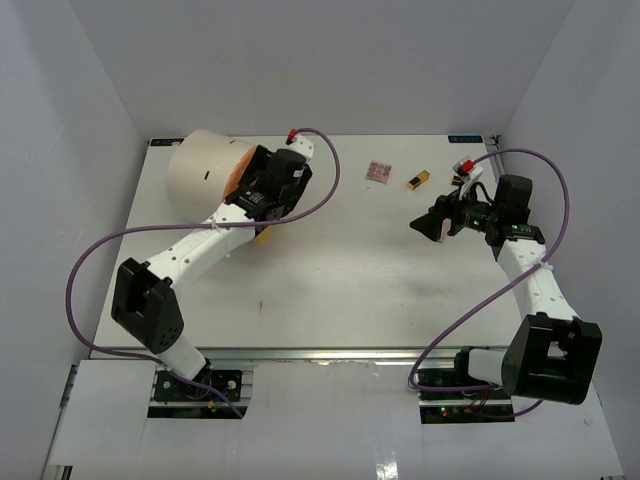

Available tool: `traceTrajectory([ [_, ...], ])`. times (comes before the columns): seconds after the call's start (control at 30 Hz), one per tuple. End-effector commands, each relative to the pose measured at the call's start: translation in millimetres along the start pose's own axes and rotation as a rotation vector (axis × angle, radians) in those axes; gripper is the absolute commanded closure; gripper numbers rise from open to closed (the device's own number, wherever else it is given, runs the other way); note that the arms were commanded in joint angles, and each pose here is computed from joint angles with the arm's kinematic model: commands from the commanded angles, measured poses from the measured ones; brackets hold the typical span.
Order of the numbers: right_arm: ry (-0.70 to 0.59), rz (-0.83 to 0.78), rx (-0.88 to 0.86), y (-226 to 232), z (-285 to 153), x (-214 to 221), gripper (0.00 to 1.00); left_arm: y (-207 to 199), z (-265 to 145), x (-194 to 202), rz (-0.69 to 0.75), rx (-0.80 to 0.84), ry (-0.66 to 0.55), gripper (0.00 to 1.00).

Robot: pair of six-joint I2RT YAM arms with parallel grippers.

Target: Organize the makeup

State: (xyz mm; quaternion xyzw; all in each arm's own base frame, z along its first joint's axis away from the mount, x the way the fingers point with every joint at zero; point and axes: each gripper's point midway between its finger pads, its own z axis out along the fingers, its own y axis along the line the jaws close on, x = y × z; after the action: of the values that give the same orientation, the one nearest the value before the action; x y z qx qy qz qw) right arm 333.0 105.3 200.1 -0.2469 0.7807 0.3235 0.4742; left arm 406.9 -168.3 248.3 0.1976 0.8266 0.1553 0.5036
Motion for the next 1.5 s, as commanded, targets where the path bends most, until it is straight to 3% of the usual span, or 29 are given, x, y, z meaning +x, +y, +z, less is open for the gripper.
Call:
traceTrajectory([
  [0.0,0.108,0.004,0.286,-33,7,0,0.1,-1,-83,-45,-0.298,0.284,-0.229,0.03],
  [0.17,0.302,0.124,0.698,-85,4,48,0.1,-1,-142,-30,-0.427,0.459,-0.381,0.02],
  [0.23,0.369,0.216,0.853,-106,-2,66,0.1,4,-153,-11,-0.446,0.454,-0.417,0.02],
  [0.33,0.476,0.274,0.925,-119,-3,84,0.1,11,-155,17,-0.459,0.407,-0.438,0.02],
  [0.63,0.523,0.364,0.961,-156,26,85,0.08,31,-173,55,-0.515,0.336,-0.536,0.02],
  [0.83,0.531,0.437,0.965,-176,31,96,0.07,41,-179,58,-0.546,0.311,-0.576,0.02],
  [1.07,0.51,0.567,0.921,-195,33,110,0.04,36,-176,60,-0.541,0.323,-0.559,0.02],
  [1.33,0.516,0.61,0.914,-201,38,123,0.02,36,-174,62,-0.541,0.317,-0.551,0.02],
  [1.47,0.529,0.621,0.893,-200,42,130,0.17,35,-173,62,-0.542,0.317,-0.548,0.02],
])
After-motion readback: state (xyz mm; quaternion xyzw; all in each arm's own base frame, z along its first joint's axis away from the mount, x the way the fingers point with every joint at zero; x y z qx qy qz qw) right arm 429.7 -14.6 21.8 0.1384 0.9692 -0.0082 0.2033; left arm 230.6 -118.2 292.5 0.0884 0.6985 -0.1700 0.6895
